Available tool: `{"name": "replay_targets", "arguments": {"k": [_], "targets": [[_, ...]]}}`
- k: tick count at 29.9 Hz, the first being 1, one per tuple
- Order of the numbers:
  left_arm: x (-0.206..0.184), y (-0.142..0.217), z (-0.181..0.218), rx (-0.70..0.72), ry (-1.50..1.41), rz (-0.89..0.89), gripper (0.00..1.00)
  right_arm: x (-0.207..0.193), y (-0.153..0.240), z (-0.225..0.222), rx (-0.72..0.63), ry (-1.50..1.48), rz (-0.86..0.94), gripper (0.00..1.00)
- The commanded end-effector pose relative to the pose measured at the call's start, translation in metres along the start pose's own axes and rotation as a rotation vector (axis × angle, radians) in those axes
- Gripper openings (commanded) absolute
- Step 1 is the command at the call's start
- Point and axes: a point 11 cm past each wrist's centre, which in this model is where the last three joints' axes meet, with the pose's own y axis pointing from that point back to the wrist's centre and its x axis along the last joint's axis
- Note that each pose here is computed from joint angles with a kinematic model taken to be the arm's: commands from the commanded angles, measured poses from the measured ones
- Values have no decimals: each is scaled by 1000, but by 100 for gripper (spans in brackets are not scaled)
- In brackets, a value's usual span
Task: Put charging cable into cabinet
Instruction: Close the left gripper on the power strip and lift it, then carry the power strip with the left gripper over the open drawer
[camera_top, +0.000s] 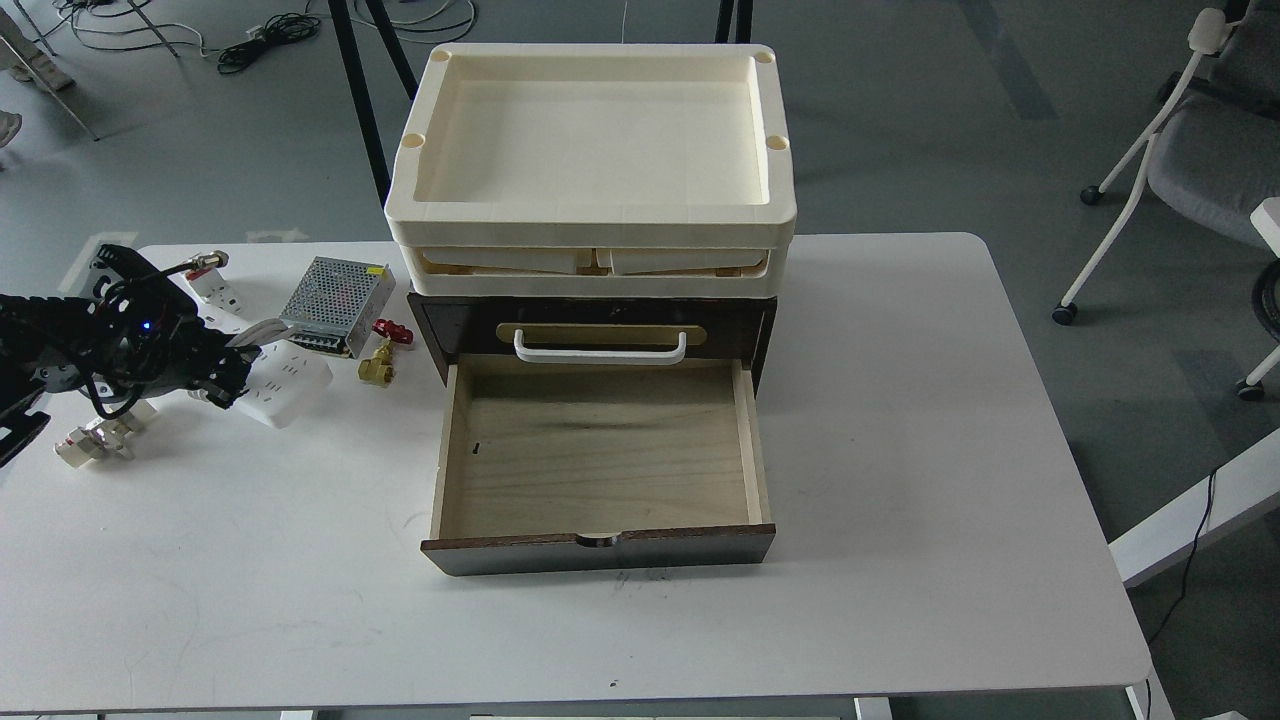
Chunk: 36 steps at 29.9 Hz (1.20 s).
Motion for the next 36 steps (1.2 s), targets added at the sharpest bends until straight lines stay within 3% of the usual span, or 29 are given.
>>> {"name": "replay_targets", "arguments": {"k": [1, 5, 13, 21, 28, 36], "targets": [[11, 23, -5, -24, 26, 67, 0, 0, 0, -1, 2, 2, 0, 100], [26, 71, -13, -56, 145, 185, 0, 0, -1, -3, 4, 3, -1, 100], [10, 153, -23, -39, 189, 193, 0, -2, -1, -4, 11, -3, -4, 100], [20, 212, 49, -243, 370, 212, 0, -3, -4, -6, 15, -1, -7, 100], [35, 198, 93, -416, 486, 232, 0, 2, -4, -22, 28, 28, -1, 100], [80, 168, 142, -696, 697, 252, 0, 8, -1, -27, 20, 49, 10, 100]]}}
